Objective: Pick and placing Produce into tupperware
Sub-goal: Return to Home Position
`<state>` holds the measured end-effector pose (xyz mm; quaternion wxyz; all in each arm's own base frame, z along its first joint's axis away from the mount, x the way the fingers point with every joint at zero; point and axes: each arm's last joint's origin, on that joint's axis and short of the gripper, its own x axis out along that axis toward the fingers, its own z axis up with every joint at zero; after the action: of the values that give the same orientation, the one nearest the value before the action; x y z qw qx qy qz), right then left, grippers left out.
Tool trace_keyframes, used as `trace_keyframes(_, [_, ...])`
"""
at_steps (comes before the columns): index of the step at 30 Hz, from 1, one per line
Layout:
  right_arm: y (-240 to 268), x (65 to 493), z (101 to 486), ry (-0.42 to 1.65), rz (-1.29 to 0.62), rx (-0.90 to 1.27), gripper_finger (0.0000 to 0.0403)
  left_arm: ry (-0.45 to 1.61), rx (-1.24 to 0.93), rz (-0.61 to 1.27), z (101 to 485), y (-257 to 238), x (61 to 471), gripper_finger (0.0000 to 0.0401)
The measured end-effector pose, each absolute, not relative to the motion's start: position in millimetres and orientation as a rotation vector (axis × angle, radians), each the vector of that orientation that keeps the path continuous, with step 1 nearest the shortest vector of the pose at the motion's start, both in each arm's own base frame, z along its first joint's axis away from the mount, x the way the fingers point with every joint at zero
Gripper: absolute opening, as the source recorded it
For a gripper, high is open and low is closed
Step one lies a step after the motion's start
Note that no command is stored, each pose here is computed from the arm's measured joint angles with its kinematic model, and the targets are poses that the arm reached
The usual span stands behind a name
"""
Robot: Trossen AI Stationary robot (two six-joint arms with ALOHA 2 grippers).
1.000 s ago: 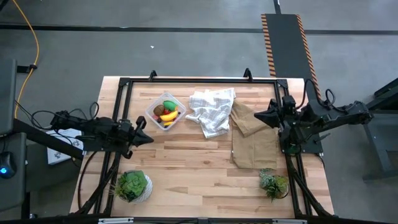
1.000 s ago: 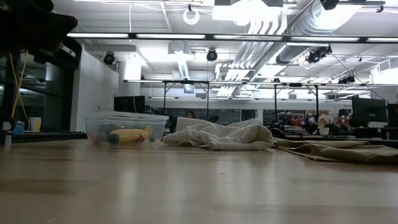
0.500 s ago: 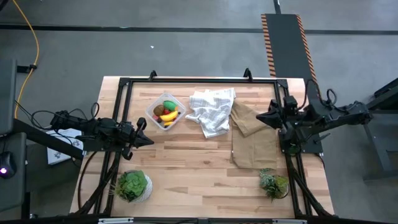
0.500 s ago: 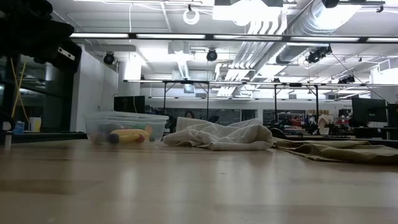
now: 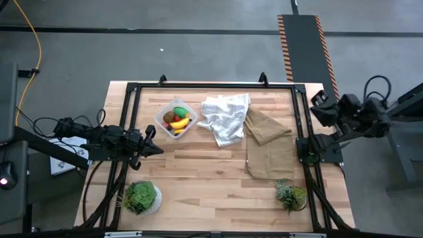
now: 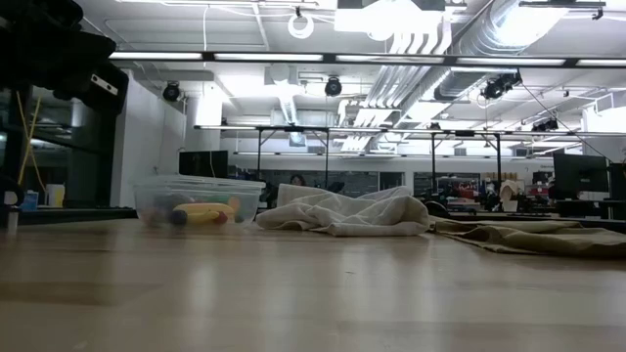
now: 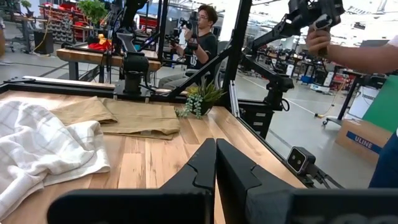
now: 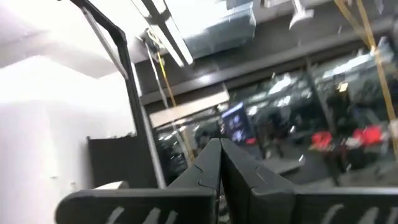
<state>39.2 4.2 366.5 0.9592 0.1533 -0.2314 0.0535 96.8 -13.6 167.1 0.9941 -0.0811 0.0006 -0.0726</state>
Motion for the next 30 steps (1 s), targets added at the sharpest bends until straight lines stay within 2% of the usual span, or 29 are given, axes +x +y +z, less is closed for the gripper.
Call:
trace_keyframes(10, [1.8,30.5,359.2,-0.487,0.057,0.137,0.0000,0.001,-0.164,-0.146,167.2,-13.6,96.8,0.0001])
trace_keyframes(17, [4.2,39.2,308.0,-0.603,0.064,0.145,0.0000,0.000,-0.163,-0.146,167.2,-13.6,96.8,0.0003])
trace_keyframes(22, [6.2,48.0,294.5,-0.606,0.052,0.123,0.0000,0.007,-0.163,-0.146,166.9,-13.7,97.2,0.0001])
trace_keyframes(25, [8.6,51.9,284.8,-0.698,0.089,0.099,0.0000,0.015,-0.162,-0.145,166.3,-13.8,97.6,0.0003])
trace_keyframes(30, [9.7,64.1,252.6,-0.740,0.020,0.110,0.0000,0.013,-0.162,-0.145,166.5,-13.8,97.5,0.0001])
